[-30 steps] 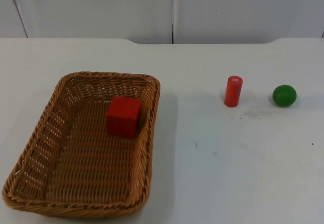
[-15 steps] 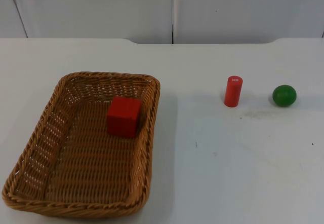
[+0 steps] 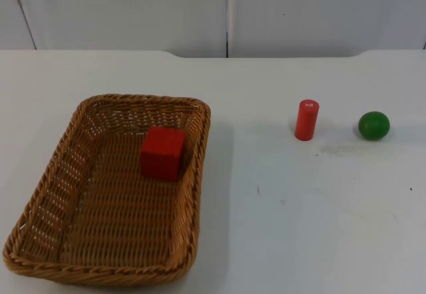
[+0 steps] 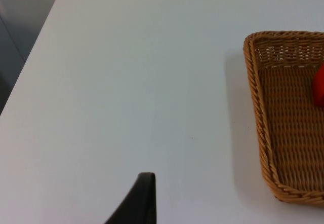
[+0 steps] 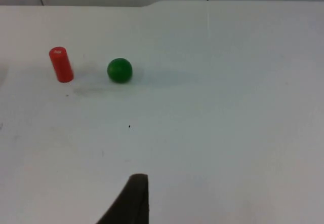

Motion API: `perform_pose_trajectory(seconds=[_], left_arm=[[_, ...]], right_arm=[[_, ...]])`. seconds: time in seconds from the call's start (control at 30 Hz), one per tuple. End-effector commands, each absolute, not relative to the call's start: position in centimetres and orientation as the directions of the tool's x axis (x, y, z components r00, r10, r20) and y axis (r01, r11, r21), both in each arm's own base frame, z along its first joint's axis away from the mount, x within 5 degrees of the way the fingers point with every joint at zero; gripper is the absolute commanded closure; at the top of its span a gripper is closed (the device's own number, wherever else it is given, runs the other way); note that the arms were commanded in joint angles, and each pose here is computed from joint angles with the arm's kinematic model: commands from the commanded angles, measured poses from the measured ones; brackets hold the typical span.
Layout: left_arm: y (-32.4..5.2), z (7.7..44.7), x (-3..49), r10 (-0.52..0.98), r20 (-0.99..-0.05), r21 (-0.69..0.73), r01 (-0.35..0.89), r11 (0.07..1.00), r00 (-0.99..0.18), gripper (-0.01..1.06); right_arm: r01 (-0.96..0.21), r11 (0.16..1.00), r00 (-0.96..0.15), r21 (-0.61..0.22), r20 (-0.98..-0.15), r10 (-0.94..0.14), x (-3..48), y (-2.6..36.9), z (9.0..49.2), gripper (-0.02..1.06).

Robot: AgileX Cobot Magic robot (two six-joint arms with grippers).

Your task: Pick up the basket with the left hand and place the object to the left of the red cylinder into the basket with the right hand.

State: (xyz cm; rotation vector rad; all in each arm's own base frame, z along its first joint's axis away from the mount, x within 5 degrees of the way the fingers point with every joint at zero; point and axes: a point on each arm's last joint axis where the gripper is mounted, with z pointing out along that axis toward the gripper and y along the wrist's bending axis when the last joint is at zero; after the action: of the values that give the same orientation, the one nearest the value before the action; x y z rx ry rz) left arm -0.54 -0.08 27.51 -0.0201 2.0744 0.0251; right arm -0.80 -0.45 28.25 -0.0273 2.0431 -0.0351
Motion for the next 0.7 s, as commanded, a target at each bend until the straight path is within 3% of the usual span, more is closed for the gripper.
perform_pose_trajectory(seconds=[0.0,0.67], left_arm=[[-0.10,27.44,-0.47,-0.008,-0.880,0.007,-0.028,1.000,-0.474,0.00],[-0.10,27.44,-0.47,-0.008,-0.880,0.007,-0.028,1.000,-0.474,0.00]], right_arm=[[0.011,0.999,-0.433,-0.031,-0.901,-0.023,-0.88,-0.40,28.55,-0.01],[0.013,1.000,-0.451,-0.018,-0.892,-0.010,-0.76,-0.17,28.13,-0.01]])
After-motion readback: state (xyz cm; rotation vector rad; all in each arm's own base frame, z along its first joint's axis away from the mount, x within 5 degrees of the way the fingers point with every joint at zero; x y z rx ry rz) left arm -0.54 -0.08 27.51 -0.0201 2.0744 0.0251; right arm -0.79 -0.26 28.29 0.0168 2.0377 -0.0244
